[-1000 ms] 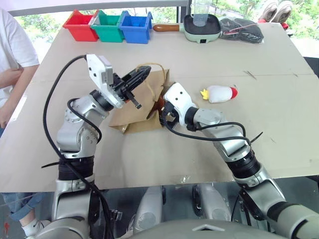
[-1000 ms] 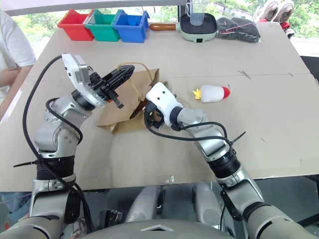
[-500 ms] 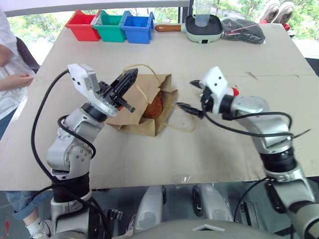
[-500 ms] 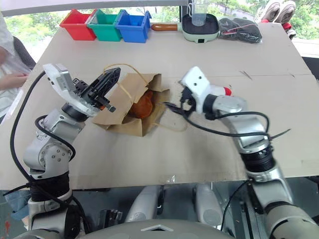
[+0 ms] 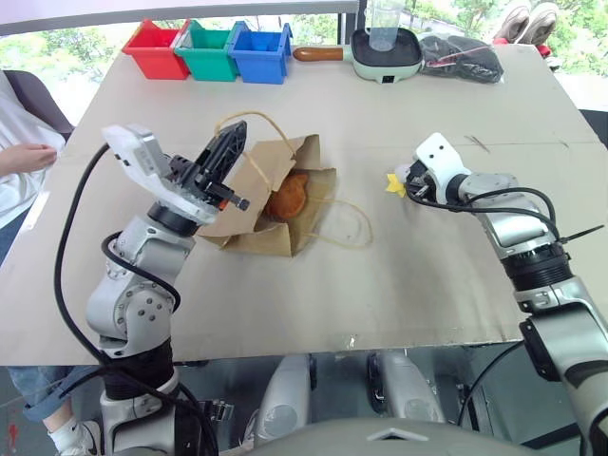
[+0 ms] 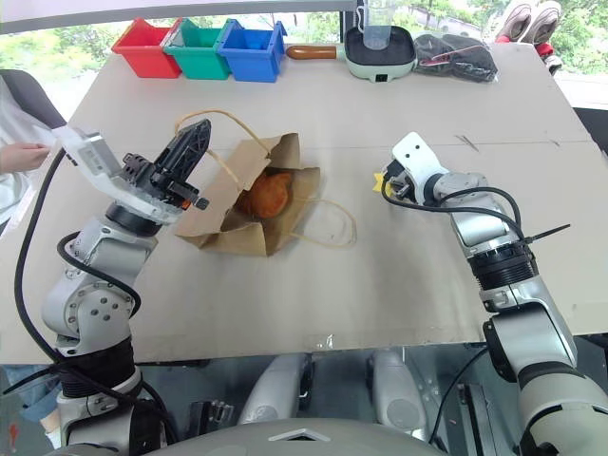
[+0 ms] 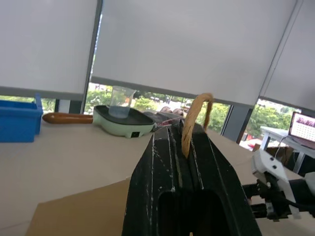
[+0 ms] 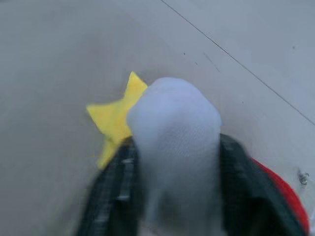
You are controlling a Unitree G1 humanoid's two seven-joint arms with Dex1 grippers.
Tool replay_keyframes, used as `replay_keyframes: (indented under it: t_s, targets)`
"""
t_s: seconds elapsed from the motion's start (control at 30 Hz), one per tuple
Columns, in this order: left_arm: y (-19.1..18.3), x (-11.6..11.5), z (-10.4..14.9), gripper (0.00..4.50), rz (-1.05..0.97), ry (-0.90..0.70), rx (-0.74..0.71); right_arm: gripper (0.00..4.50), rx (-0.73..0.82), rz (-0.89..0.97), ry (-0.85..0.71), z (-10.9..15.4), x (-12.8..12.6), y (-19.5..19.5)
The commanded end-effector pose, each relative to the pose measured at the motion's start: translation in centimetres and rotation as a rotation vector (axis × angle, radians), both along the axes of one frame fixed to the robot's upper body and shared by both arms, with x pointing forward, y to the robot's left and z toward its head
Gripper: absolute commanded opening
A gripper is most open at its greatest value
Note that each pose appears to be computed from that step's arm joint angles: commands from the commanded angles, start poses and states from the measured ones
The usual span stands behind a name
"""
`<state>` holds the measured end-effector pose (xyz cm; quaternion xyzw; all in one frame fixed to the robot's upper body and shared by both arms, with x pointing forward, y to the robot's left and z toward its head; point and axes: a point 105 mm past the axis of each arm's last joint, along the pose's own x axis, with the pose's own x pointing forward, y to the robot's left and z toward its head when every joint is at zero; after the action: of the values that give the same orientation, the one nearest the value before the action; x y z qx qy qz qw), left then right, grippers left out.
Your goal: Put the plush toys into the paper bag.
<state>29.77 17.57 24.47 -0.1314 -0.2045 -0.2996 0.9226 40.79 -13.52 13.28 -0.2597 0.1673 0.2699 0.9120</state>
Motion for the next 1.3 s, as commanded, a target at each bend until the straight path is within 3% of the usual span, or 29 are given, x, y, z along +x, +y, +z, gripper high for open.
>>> replay_keyframes:
  t_s: [0.03, 0.1, 0.23, 0.33, 0.5, 0.67, 0.77, 0.87, 1.07, 1.17, 1.3]
  targets:
    - [0.4, -1.0, 1.2, 0.0, -0.018, -0.047, -0.058, 0.05, 0.002, 0.079, -0.04, 0.7, -0.6, 0.6]
    - [1.1, -0.8, 0.6, 0.0, 0.0, -0.016, -0.106, 0.05, 0.05, 0.223, -0.123, 2.6, -1.7, 2.5]
    - [1.7, -0.8, 0.4, 0.0, -0.014, 0.008, -0.149, 0.05, 0.19, 0.555, -0.229, 6.8, -6.3, 8.4]
    - [1.7, -0.6, 0.4, 0.0, -0.025, 0.011, -0.149, 0.05, 0.238, 0.658, -0.227, 7.4, -7.9, 12.2]
    - [1.3, -0.3, 0.6, 0.0, -0.038, 0.008, -0.147, 0.05, 0.253, 0.64, -0.186, 6.8, -7.2, 15.8]
    - [0.9, -0.6, 0.9, 0.0, -0.05, -0.007, -0.149, 0.05, 0.268, 0.434, -0.16, 6.4, -4.3, 17.0]
    - [1.1, -0.7, 0.8, 0.0, -0.044, -0.007, -0.15, 0.05, 0.326, 0.383, -0.123, 6.4, -4.1, 16.9]
    - [1.1, -1.0, 0.6, 0.0, -0.041, -0.004, -0.149, 0.05, 0.478, 0.362, -0.027, 6.9, -4.8, 17.1]
    - [0.6, -1.2, 0.4, 0.0, -0.07, 0.0, -0.142, 0.05, 0.45, 0.273, -0.008, 5.1, -3.4, 18.1]
    - [0.1, -1.1, 0.2, 0.0, -0.085, 0.003, -0.132, 0.05, 0.416, 0.344, -0.004, 4.0, -3.8, 20.2]
    - [-0.1, -1.0, 0.1, 0.0, -0.079, -0.001, -0.125, 0.05, 0.381, 0.571, 0.032, 3.5, -6.3, 21.7]
